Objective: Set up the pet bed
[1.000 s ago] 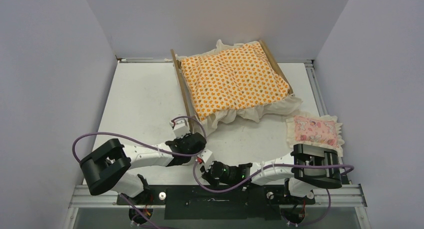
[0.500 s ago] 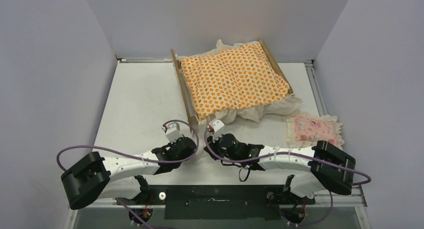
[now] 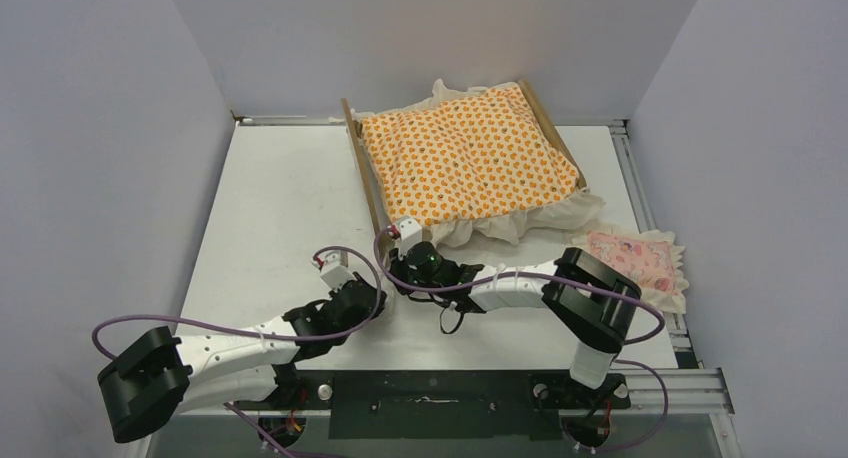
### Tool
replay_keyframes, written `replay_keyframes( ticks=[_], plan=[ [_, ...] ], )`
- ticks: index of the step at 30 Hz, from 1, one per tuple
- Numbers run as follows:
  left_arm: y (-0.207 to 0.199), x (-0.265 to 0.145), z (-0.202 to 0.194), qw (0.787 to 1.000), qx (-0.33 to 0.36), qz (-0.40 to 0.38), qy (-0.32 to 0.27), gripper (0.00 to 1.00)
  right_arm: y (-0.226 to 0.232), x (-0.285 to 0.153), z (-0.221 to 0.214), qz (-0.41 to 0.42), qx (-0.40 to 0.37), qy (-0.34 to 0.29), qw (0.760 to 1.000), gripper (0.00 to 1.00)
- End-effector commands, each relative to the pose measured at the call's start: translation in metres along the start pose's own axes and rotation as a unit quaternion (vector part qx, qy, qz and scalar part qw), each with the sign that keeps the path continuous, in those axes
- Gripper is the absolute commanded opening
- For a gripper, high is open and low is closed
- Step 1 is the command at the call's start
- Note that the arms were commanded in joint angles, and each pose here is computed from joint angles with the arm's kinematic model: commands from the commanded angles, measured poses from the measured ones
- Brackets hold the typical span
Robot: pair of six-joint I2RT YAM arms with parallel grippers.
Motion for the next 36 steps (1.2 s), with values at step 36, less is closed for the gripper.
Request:
replay_keyframes(
  ticks=[36],
  plan=[
    [-0.021, -0.009, -0.006, 0.991, 0.094, -0.072, 0.057, 0.02, 0.025, 0.01, -0.019, 0.219, 0.167, -0.048, 0.96, 0.06]
  ],
)
Point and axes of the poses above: each gripper's point midway between its finger pads, its own x axis out along the fingers, its own y axis along the line the jaws close on, z = x × y, the point moved 7 cm from there along -x, back along the fingers, and after that the axes turned 4 degrees about x, right-handed, at the moved point
